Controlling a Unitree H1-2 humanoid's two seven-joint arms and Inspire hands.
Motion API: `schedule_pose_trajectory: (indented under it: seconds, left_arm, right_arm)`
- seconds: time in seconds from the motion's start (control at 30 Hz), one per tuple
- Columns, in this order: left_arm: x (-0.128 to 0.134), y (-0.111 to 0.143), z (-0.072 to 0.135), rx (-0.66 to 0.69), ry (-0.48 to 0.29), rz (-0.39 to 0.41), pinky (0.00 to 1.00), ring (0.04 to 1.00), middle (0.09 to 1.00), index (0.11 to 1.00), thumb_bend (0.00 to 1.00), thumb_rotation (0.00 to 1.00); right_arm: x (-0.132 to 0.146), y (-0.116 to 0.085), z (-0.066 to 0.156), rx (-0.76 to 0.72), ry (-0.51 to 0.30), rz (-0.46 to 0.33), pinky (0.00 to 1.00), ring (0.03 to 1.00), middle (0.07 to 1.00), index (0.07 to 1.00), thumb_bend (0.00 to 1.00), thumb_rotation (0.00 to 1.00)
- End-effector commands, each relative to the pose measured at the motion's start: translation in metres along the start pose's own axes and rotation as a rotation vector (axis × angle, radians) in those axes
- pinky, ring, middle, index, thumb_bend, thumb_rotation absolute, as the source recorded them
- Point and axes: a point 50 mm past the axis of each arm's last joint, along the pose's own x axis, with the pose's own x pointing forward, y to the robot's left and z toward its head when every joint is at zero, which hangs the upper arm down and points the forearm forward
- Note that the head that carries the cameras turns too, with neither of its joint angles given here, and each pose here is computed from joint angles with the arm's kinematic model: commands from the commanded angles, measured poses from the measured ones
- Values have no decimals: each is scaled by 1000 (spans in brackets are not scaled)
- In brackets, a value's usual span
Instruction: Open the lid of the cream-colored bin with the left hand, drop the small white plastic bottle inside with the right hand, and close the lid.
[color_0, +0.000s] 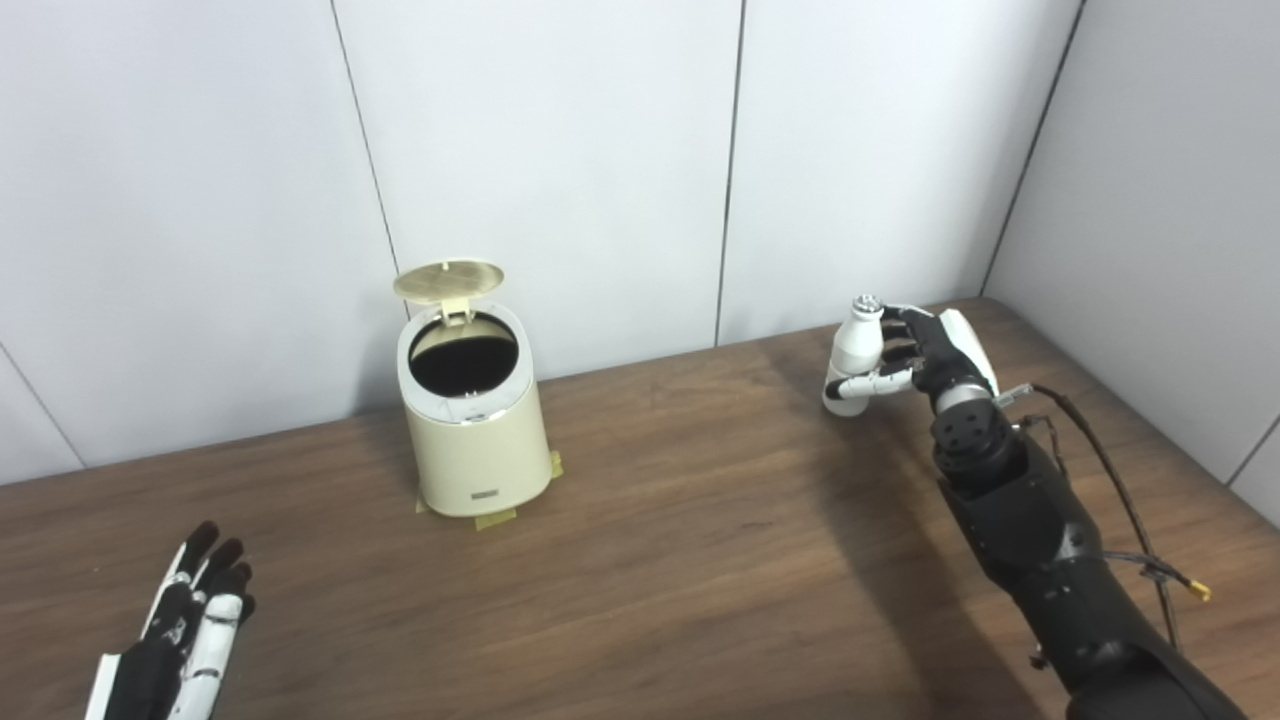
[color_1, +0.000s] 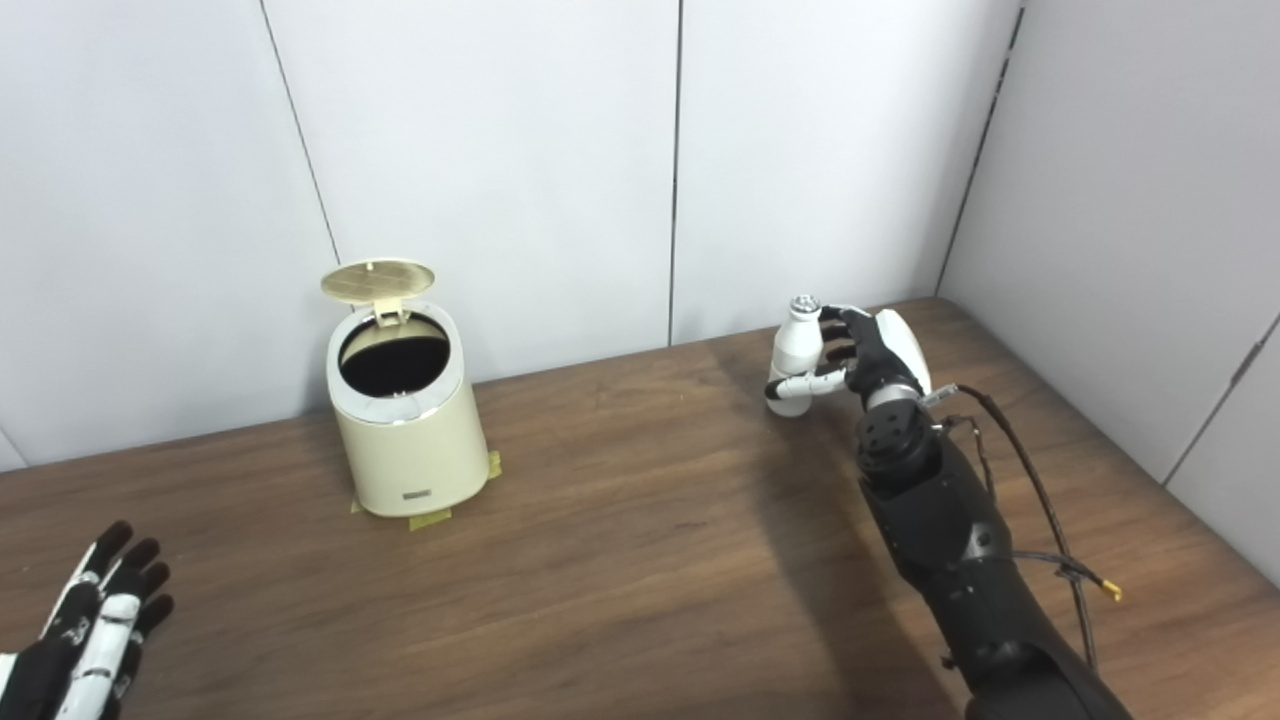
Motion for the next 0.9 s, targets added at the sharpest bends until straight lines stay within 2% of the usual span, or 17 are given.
schedule_pose_trajectory:
  seconds: [0.0, 0.1, 0.13, 0.17, 0.2, 0.23, 0.33, 0.4, 0.7, 0.87]
  left_arm:
    - [4, 0, 11, 8, -62, -14, 935, 940, 946, 1000, 363, 612]
    - [5, -1, 10, 11, -63, -13, 923, 935, 940, 1000, 362, 605]
    - [4, -1, 10, 9, -63, -12, 921, 933, 937, 999, 363, 596]
    - [4, -1, 9, 5, -63, -11, 921, 932, 935, 997, 366, 583]
    - [4, -1, 9, 3, -63, -10, 921, 931, 933, 995, 367, 574]
    - [3, -1, 8, 0, -61, -8, 923, 929, 930, 994, 373, 557]
    - [2, -1, 7, -4, -59, -1, 916, 922, 923, 985, 378, 526]
    - [2, -1, 7, -5, -60, 3, 910, 918, 919, 980, 384, 510]
    - [1, -1, 5, -10, -61, -1, 907, 915, 909, 972, 395, 486]
    - [0, -2, 4, -16, -57, 2, 920, 915, 912, 977, 406, 474]
  right_arm:
    - [11, -26, 34, 16, -116, -89, 619, 699, 747, 770, 828, 60]
    - [13, -26, 33, 20, -118, -110, 591, 651, 687, 705, 810, 35]
    - [14, -26, 33, 26, -115, -122, 556, 612, 639, 619, 705, 67]
    - [16, -26, 32, 30, -114, -134, 504, 562, 561, 568, 618, 51]
    - [16, -26, 32, 33, -114, -142, 467, 529, 504, 546, 574, 26]
    - [17, -26, 32, 32, -116, -151, 391, 456, 453, 531, 542, 8]
    - [17, -26, 32, 22, -114, -158, 337, 402, 428, 522, 529, 1]
    - [18, -26, 31, 18, -111, -156, 329, 401, 427, 511, 528, 0]
    - [16, -27, 28, 34, -94, -151, 415, 485, 501, 479, 529, 0]
    - [10, -28, 31, 20, -124, -137, 398, 459, 476, 489, 531, 0]
